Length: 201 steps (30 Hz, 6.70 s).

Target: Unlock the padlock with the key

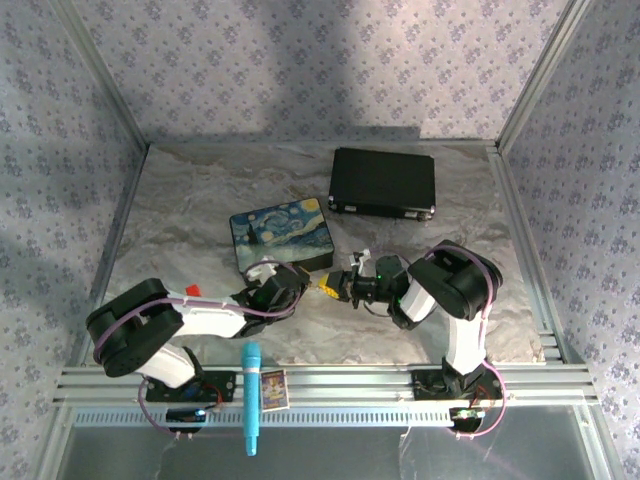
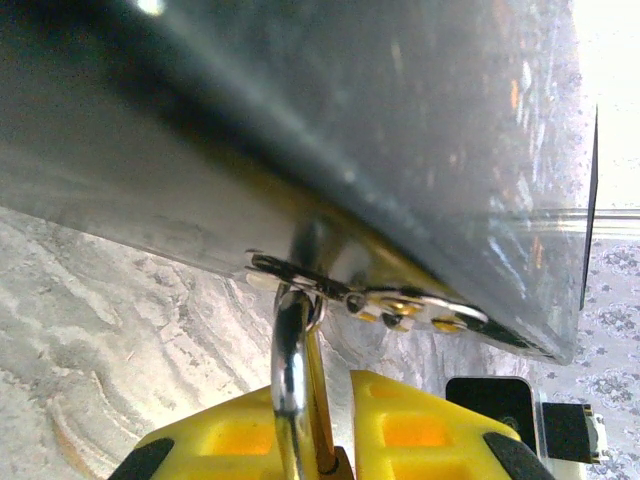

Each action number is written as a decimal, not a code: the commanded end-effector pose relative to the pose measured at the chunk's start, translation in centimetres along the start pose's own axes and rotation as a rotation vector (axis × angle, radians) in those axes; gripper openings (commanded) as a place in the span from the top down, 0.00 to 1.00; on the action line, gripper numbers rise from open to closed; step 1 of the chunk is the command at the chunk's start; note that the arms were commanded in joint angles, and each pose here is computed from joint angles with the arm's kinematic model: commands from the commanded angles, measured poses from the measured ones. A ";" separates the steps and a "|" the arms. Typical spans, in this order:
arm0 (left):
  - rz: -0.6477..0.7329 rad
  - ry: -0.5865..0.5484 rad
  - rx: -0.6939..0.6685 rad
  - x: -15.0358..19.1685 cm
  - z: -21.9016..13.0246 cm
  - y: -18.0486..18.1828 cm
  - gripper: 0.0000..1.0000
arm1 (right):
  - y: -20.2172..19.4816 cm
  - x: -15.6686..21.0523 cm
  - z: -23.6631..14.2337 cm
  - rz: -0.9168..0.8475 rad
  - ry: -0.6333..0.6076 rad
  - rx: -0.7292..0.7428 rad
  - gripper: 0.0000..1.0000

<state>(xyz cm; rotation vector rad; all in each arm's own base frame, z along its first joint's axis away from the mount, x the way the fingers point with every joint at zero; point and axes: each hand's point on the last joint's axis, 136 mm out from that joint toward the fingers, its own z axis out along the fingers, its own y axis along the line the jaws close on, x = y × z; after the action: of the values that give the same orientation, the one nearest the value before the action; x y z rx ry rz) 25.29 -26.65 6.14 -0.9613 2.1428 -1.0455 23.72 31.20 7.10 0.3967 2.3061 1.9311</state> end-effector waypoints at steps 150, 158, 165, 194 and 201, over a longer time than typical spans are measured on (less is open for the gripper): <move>0.715 0.099 0.854 -2.6 -16.8 -28.3 1.00 | 29.6 3.2 -6.7 -0.898 -0.156 -0.584 0.71; 0.677 0.130 0.851 -2.2 -16.2 -27.6 1.00 | 29.3 2.4 -6.7 -0.887 -0.193 -0.568 0.89; 0.630 0.095 0.805 -3.2 -15.2 -26.4 1.00 | 28.5 1.9 -6.5 -0.871 -0.192 -0.542 0.99; 0.496 0.004 -0.168 -1.4 -5.7 -2.9 0.18 | 10.3 -0.5 -5.9 -0.741 -0.140 0.184 1.00; 0.500 -0.076 -0.339 -2.1 -4.7 0.2 0.17 | 7.9 -0.6 -6.7 -0.706 -0.165 0.227 1.00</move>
<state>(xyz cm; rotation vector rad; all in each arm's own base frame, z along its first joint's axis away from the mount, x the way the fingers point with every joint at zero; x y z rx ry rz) 22.28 -23.27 8.49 -0.4233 2.4060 -0.4620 23.67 26.37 16.17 -0.2304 2.1503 1.2848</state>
